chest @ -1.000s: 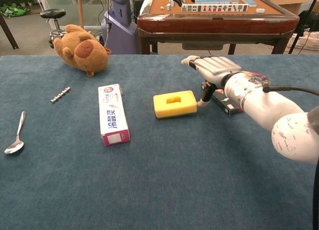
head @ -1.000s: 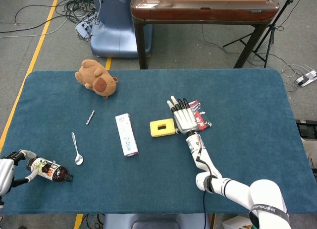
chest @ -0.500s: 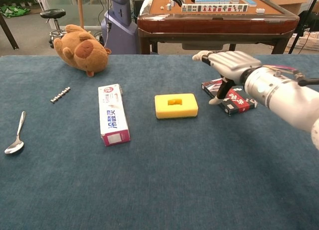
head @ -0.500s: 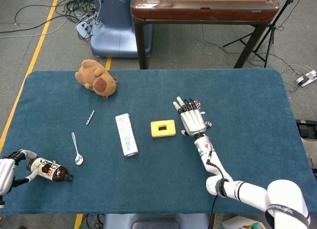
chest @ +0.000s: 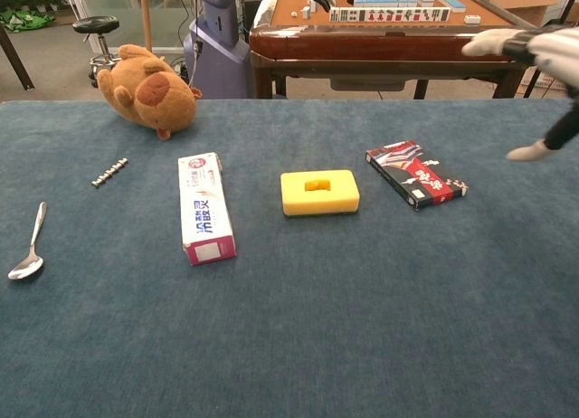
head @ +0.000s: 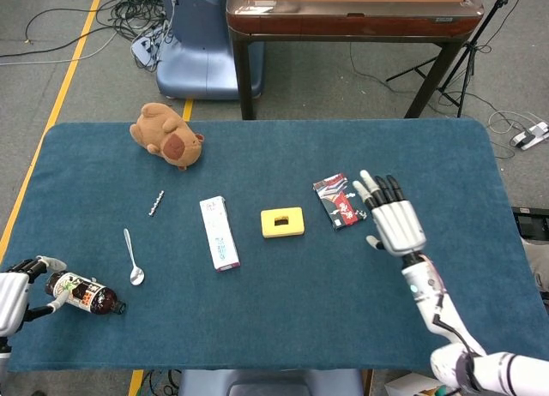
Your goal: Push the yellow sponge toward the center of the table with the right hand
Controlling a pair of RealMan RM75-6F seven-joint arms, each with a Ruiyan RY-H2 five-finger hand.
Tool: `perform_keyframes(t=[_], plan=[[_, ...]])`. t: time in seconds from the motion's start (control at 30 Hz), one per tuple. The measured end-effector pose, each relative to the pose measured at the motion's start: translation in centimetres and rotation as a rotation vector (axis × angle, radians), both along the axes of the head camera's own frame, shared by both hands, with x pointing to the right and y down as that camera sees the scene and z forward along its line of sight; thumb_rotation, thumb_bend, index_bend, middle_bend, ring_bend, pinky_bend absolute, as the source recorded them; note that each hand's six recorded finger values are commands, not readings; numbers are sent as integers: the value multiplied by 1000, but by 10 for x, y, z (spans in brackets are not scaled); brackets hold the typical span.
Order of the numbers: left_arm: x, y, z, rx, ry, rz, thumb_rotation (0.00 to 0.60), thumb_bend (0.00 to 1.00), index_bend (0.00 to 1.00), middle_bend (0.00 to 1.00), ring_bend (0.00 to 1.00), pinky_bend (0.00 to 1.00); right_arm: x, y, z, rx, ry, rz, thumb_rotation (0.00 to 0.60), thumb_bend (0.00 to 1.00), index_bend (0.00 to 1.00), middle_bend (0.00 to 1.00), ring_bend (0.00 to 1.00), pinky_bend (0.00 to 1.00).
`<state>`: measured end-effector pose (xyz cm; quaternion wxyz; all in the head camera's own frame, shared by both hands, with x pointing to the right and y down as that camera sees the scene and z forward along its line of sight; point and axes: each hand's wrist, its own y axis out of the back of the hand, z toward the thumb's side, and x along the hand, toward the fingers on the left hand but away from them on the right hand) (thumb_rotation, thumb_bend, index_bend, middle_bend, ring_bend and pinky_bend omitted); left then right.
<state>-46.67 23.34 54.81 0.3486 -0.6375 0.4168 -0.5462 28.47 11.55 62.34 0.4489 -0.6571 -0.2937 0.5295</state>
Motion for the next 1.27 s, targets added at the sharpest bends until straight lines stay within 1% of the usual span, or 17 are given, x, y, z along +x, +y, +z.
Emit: perform_keyframes(t=[0.13, 0.3, 0.33, 0.53, 0.63, 0.77, 0.97, 1.1, 1.27], plan=[[4, 0, -1, 7, -4, 16, 600, 221, 440, 456, 437, 512, 50, 25, -29, 26, 29, 75, 600, 0, 0, 0, 0, 23], [6, -1, -6, 26, -7, 19, 600, 221, 440, 456, 437, 512, 95, 56, -53, 45, 41, 178, 600, 0, 0, 0, 0, 23], [6, -2, -7, 32, -7, 19, 600, 221, 440, 456, 437, 512, 107, 65, -60, 55, 48, 204, 600, 0, 0, 0, 0, 23], [10, -2, -11, 46, -9, 32, 600, 222, 440, 456, 437, 512, 136, 96, -80, 92, 79, 270, 600, 0, 0, 3, 0, 23], [11, 0, -11, 45, -10, 38, 600, 221, 440, 456, 437, 512, 146, 108, -83, 92, 82, 304, 600, 0, 0, 9, 0, 23], [11, 1, -11, 40, -8, 36, 600, 221, 440, 456, 437, 512, 148, 111, -89, 113, 98, 301, 600, 0, 0, 15, 0, 23], [12, 0, -11, 39, -9, 42, 600, 222, 440, 456, 437, 512, 153, 112, -95, 124, 77, 313, 600, 0, 0, 15, 0, 22], [12, 3, -10, 30, -15, 45, 600, 222, 440, 456, 437, 512, 153, 108, -95, 124, 58, 316, 600, 0, 0, 15, 0, 23], [8, 5, -9, 19, -27, 33, 600, 222, 440, 456, 437, 512, 150, 105, -90, 102, 53, 303, 600, 0, 0, 15, 0, 23]])
